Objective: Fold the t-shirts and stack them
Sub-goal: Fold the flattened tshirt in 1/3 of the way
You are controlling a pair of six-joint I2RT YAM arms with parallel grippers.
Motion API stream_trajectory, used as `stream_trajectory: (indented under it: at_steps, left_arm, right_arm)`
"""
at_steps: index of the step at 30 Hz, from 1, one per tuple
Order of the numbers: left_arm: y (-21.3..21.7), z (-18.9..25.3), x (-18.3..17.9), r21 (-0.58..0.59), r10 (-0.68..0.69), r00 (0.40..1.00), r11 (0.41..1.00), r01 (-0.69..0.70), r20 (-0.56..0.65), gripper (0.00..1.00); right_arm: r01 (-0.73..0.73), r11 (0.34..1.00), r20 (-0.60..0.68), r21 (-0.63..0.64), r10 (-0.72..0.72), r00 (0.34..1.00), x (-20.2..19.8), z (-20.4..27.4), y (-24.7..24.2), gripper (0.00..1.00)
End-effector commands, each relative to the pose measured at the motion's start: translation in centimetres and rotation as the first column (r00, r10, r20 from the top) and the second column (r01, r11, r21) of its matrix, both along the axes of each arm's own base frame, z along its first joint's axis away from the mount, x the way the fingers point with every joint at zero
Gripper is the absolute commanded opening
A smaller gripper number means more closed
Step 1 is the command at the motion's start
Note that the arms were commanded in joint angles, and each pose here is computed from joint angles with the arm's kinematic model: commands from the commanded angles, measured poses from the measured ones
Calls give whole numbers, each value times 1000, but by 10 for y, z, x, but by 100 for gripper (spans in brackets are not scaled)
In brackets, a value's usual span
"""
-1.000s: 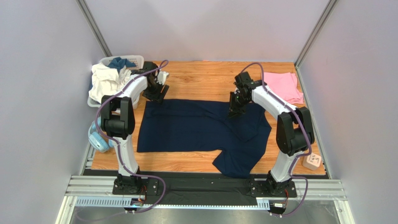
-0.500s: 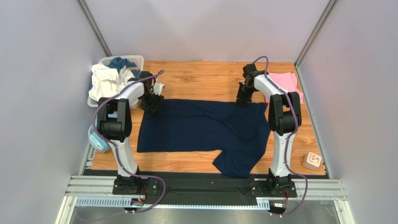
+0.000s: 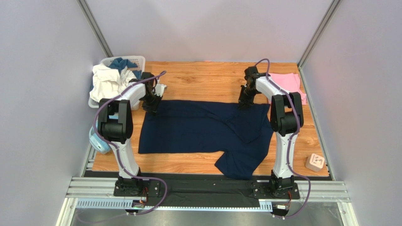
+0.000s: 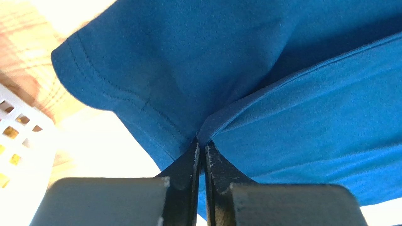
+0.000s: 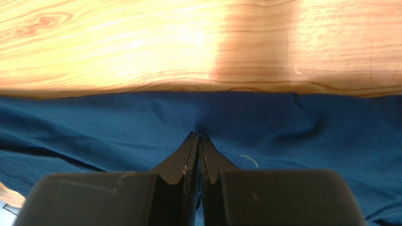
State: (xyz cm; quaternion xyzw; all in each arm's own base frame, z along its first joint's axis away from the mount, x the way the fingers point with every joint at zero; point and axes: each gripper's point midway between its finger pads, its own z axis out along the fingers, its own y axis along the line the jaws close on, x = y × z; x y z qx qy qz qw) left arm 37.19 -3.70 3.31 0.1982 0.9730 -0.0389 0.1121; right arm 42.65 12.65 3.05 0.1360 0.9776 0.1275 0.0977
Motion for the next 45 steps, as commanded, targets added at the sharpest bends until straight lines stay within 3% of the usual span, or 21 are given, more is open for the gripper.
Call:
stream_trajectory:
  at_steps: [1,3,10,15,17,18,21,22,23,24,30,35,38,45]
  left_arm:
    - [4,35,5,11,-29,996,1000,29,84,8]
    - [8,39,0,29,-43,995,999,41,91,8]
    - [25,47,-32,102,-139,988,986,131,71,22]
    - [40,35,-61,142,-176,984,975,172,16,23]
    - [43,24,-73,144,-183,983,972,185,-26,28]
    - [44,20,-77,140,-184,982,972,188,-41,32]
    - [50,10,-85,170,-179,982,968,186,-57,59]
    - [54,10,-84,190,-173,984,965,180,-52,85]
    - [55,12,-78,203,-171,985,964,173,-28,95]
    - [56,14,-74,211,-167,986,963,166,-15,100]
    - [42,59,-25,154,-125,985,982,106,116,100]
    - [9,96,17,-10,-63,979,998,66,192,96]
    - [-15,91,25,-109,-48,983,992,68,180,91]
    - [-41,33,5,-133,-109,993,985,114,41,79]
  right_arm:
    - [11,1000,-11,-18,-11,1000,4,-16,-8,9]
    - [14,1000,-29,-22,-15,999,3,-24,-9,9]
    - [35,999,-31,-22,-36,999,15,-27,-17,6]
    - [49,999,-25,-12,-49,998,20,-24,-20,6]
    - [46,999,-27,-13,-46,999,19,-25,-19,5]
    - [49,999,-30,-13,-49,998,19,-26,-20,5]
    - [43,999,-37,-15,-43,998,15,-28,-20,4]
    - [42,999,-38,-14,-43,998,14,-28,-20,4]
    - [41,999,-38,-14,-41,998,14,-28,-20,3]
    - [42,999,-41,-15,-43,998,13,-29,-21,3]
    - [41,999,-39,-3,-41,998,11,-26,-18,1]
    - [39,999,-42,-1,-39,998,9,-28,-17,0]
    - [41,999,-50,3,-41,998,7,-30,-18,0]
    - [40,999,-55,0,-40,998,4,-33,-18,0]
